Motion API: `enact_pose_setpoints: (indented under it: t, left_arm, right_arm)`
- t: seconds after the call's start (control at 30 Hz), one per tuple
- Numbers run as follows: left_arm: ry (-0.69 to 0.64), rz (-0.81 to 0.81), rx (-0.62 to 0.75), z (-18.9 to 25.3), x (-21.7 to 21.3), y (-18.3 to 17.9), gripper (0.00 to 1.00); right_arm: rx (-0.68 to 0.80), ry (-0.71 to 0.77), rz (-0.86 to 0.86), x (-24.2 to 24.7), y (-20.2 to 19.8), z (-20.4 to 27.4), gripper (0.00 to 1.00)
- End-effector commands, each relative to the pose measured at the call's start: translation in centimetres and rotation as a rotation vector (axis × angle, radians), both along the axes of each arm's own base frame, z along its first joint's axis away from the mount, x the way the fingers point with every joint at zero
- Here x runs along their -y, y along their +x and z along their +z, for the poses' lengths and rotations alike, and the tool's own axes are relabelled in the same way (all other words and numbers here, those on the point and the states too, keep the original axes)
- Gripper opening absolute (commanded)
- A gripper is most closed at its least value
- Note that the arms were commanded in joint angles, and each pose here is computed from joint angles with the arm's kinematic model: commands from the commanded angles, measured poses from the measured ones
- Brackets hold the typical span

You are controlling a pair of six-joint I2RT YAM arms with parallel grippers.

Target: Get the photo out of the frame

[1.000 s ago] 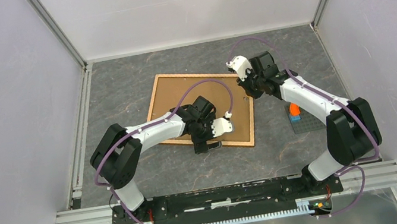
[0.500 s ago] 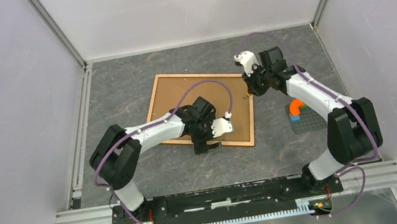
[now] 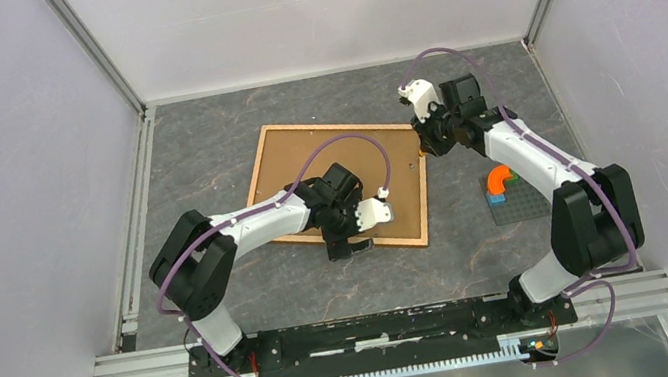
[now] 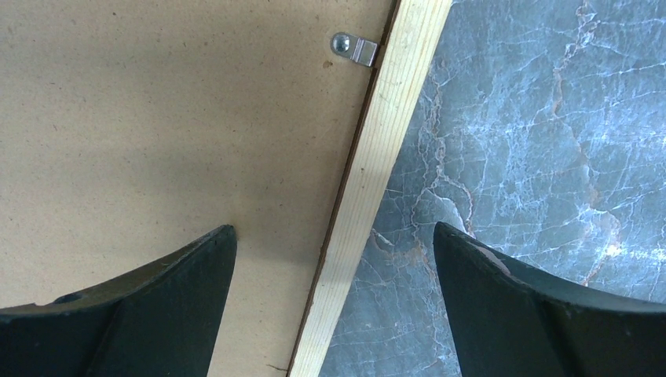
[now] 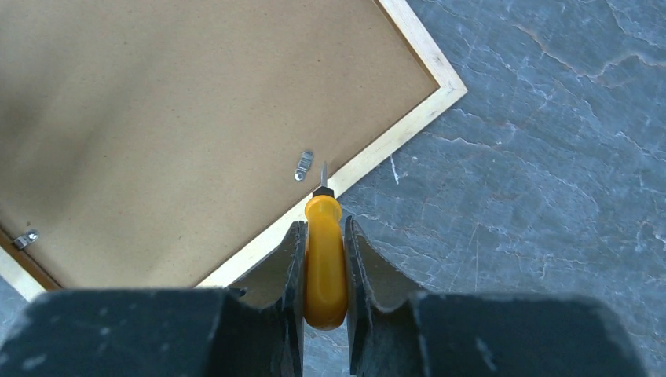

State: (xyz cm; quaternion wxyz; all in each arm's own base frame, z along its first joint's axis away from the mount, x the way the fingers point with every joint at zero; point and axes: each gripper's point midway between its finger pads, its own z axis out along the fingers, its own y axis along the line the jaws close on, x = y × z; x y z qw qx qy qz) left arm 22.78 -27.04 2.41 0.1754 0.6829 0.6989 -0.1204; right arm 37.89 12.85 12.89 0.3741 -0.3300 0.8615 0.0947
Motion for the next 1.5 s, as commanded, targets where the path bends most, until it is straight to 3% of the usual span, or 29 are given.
enact_pose_setpoints:
  t: [0.0, 0.43, 0.9, 1.3, 1.47]
  left_arm:
    - [-0.02, 0.036, -0.032, 0.4, 0.0, -0.6, 1.0]
    - [-0.007, 0.044, -0.026, 0.1, 0.1, -0.2, 1.0]
    - [-0.004, 0.036, -0.032, -0.1, 0.1, -0.3, 1.0]
    - [-0.001, 0.044, -0.027, 0.0, 0.2, 0.0, 1.0]
    - [0.001, 0.046, -0.023, 0.0, 0.1, 0.0, 1.0]
  right_arm:
    - [0.063, -0.036, -0.02, 0.1, 1.1, 0.9, 0.0]
    - [0.012, -0.047, -0.008, -0.8, 0.3, -2.1, 0.0]
    - [-0.068, 0.006, 0.106, -3.2, -1.9, -2.1, 0.0]
    - [0.08, -0.045, -0.016, -0.7, 1.0, 1.2, 0.0]
    - [0.075, -0.056, -0.029, -0.4, 1.0, 0.6, 0.0]
